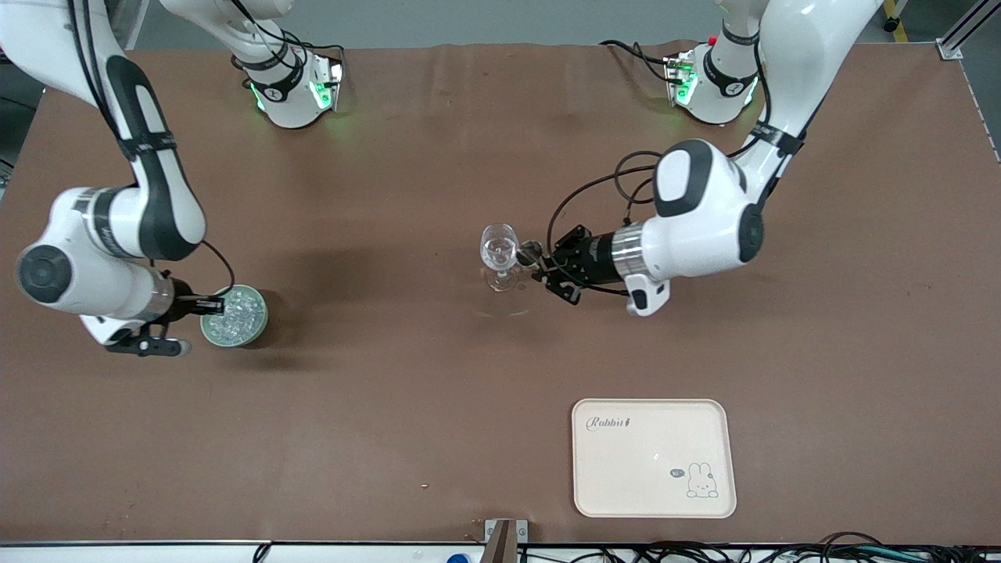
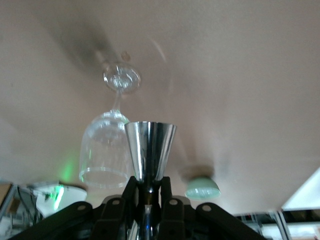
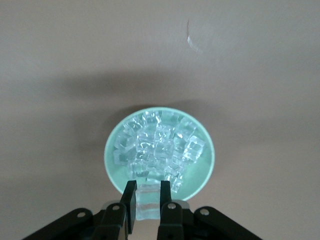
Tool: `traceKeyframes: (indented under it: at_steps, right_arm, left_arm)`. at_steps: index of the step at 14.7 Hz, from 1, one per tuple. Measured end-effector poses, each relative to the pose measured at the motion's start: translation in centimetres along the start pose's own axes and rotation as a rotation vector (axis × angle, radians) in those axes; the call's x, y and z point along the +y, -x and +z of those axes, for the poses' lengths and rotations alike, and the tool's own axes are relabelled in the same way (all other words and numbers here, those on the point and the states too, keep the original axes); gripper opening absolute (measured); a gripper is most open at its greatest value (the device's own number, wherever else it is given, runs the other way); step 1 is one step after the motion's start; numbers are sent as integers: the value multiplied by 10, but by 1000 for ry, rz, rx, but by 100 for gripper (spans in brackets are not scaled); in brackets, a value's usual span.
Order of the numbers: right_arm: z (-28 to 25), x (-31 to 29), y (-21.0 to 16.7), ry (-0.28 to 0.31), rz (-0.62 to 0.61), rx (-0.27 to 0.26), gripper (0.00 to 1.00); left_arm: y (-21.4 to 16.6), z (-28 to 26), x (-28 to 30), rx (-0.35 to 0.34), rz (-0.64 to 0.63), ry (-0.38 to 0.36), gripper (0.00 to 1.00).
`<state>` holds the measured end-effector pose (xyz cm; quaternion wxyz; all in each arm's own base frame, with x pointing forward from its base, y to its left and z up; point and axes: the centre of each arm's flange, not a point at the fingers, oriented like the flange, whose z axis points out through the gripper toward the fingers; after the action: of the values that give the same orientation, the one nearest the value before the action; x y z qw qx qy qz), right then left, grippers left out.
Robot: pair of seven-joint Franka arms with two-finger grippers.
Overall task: Pour wine and add ice with both arms
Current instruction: 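Pour the jigger with the left gripper while the right gripper lifts ice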
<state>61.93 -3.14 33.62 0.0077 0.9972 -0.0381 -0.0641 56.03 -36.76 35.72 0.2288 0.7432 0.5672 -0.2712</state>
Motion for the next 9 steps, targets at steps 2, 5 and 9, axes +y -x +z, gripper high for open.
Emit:
traceKeyframes:
  at_steps: [2, 5, 9]
  right_arm:
    - [-50, 3, 2, -3, 5, 65, 22]
    - [-128, 7, 20, -6, 10, 128, 22]
    - [-218, 11, 48, -8, 13, 151, 22]
  left_arm:
    - [9, 13, -4, 59, 14, -8, 22]
    - [20, 22, -8, 135, 57, -18, 22]
    - [33, 27, -14, 205, 140, -27, 22]
